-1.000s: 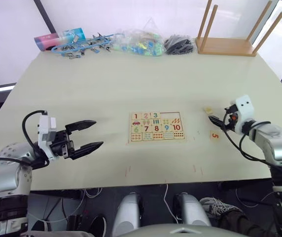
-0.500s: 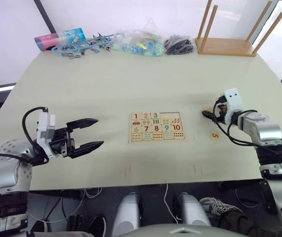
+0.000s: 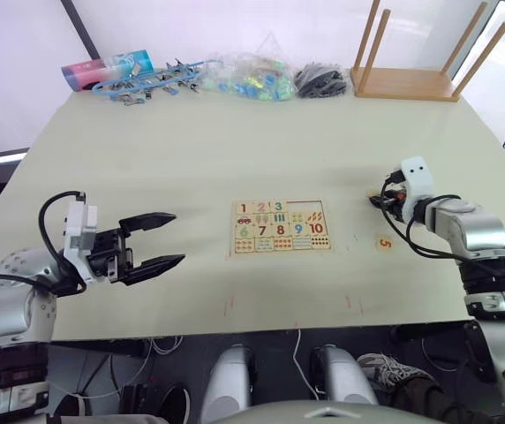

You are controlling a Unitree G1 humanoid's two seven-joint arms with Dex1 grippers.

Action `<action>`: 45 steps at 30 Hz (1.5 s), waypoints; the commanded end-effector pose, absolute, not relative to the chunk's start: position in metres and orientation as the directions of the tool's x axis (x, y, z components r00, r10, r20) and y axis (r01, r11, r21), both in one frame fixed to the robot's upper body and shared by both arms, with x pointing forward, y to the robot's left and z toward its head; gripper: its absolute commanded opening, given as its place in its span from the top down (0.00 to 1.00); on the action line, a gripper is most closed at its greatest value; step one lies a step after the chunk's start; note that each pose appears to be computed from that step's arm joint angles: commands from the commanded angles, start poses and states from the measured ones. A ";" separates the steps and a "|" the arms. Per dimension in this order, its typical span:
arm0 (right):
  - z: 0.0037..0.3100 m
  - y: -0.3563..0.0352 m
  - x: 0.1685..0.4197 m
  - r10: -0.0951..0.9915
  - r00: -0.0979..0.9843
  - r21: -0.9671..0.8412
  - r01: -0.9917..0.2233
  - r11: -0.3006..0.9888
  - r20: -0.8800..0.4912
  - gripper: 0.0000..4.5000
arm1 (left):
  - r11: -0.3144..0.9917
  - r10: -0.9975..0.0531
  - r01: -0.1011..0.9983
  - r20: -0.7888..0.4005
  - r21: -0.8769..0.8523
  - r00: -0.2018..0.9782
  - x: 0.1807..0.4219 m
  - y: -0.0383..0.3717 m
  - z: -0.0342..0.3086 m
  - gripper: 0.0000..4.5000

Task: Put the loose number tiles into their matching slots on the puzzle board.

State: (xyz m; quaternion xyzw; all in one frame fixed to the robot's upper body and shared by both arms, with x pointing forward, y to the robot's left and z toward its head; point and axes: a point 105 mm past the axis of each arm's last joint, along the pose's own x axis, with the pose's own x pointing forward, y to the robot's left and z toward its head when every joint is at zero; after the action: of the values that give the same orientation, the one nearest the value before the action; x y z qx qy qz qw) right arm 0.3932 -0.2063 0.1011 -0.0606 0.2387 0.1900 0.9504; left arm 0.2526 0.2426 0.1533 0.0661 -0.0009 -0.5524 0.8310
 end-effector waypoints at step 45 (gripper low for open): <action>0.164 -0.028 0.390 0.613 0.234 -0.284 -0.959 0.016 -0.755 0.79 | 0.474 -0.869 0.864 -0.070 0.169 0.490 0.233 0.259 0.155 0.00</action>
State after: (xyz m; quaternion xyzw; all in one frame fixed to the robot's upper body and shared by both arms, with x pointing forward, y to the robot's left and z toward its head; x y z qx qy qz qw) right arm 0.3875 -0.0323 0.1493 -0.3787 0.2398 0.5800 0.6802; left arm 0.2353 0.2604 0.1416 0.0727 0.0115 -0.5021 0.8617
